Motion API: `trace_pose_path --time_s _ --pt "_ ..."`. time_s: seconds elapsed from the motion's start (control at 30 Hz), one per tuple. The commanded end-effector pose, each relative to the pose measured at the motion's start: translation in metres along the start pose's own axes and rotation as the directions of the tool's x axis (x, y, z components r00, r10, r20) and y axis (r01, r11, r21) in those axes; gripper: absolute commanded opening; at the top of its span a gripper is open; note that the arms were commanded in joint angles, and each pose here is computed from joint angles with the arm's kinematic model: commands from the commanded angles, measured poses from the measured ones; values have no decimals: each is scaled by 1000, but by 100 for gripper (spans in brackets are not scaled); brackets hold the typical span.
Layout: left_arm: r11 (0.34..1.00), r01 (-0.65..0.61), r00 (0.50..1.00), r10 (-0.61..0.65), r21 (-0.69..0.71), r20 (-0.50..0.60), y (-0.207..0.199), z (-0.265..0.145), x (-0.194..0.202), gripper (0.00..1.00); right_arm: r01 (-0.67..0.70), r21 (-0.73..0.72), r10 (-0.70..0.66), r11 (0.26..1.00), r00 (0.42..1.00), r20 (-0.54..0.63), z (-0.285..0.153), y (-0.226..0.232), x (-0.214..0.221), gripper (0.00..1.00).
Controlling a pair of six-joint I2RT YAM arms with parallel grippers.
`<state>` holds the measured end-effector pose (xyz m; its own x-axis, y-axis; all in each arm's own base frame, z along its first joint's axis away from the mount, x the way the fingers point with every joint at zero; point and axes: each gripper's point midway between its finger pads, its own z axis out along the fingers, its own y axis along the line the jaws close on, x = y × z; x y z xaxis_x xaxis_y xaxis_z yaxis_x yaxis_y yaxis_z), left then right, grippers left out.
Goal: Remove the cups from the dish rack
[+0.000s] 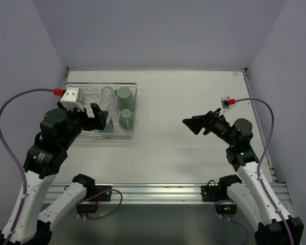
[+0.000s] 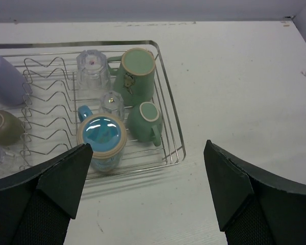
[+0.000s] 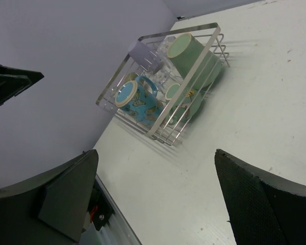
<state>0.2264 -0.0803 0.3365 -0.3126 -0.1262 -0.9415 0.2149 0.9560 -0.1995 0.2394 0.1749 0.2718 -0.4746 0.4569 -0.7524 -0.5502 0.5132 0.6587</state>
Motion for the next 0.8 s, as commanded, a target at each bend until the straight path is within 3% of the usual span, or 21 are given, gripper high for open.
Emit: trace_pose_path --time_s 0.0,0.23,0.77 --pt "997 -12 999 9 -79 -35 14 4 5 100 37 8 -38 999 999 27 2 3 -12 99" --pt "990 0 997 -11 -143 -76 24 14 15 100 15 8 -15 1000 1000 5 6 -2 -5 99" --pt "956 -86 952 -3 -279 -306 50 82 76 100 -1 30 2 1000 999 -32 12 -13 16 99"
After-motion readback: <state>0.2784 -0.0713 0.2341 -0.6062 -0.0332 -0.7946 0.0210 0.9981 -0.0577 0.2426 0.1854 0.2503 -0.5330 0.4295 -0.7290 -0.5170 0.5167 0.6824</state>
